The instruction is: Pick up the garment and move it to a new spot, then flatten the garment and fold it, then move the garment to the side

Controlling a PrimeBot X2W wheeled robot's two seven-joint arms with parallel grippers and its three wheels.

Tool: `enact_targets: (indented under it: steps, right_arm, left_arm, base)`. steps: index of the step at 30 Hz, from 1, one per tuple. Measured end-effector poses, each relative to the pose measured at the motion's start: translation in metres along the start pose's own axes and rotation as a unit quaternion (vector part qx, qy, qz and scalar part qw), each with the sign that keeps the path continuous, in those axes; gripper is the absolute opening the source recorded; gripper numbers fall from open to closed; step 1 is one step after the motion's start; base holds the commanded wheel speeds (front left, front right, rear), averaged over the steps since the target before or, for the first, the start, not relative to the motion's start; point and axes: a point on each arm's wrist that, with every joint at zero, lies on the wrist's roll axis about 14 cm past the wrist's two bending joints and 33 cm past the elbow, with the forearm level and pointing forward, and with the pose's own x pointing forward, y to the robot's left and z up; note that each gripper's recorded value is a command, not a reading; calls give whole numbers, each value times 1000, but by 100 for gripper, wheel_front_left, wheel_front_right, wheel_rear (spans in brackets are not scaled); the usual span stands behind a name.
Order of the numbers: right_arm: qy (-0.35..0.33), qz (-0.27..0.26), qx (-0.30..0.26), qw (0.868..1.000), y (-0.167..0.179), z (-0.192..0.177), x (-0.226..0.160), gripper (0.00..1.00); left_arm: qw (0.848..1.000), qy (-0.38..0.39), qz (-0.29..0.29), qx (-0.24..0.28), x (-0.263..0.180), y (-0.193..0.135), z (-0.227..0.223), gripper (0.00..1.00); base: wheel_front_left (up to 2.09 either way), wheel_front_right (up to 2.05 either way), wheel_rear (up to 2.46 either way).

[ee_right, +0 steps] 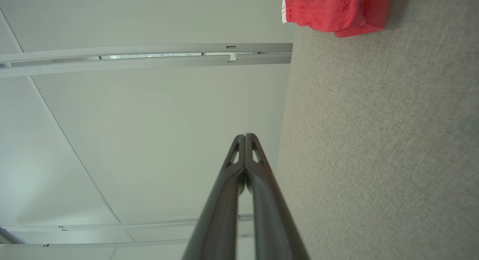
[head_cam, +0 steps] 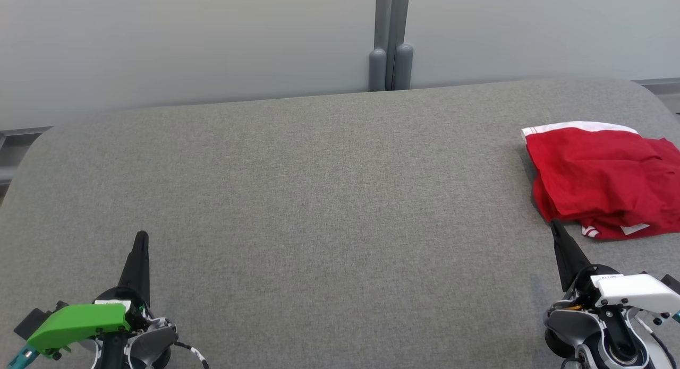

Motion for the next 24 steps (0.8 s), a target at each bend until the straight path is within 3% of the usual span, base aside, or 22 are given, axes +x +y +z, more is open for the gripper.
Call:
enact_targets:
  steps: [24]
  right_arm:
    - [0,0,0,1000,0,0,0,0]
  left_arm:
    - [1000,0,0,0,0,0,0,0]
  base:
    - [0,0,0]
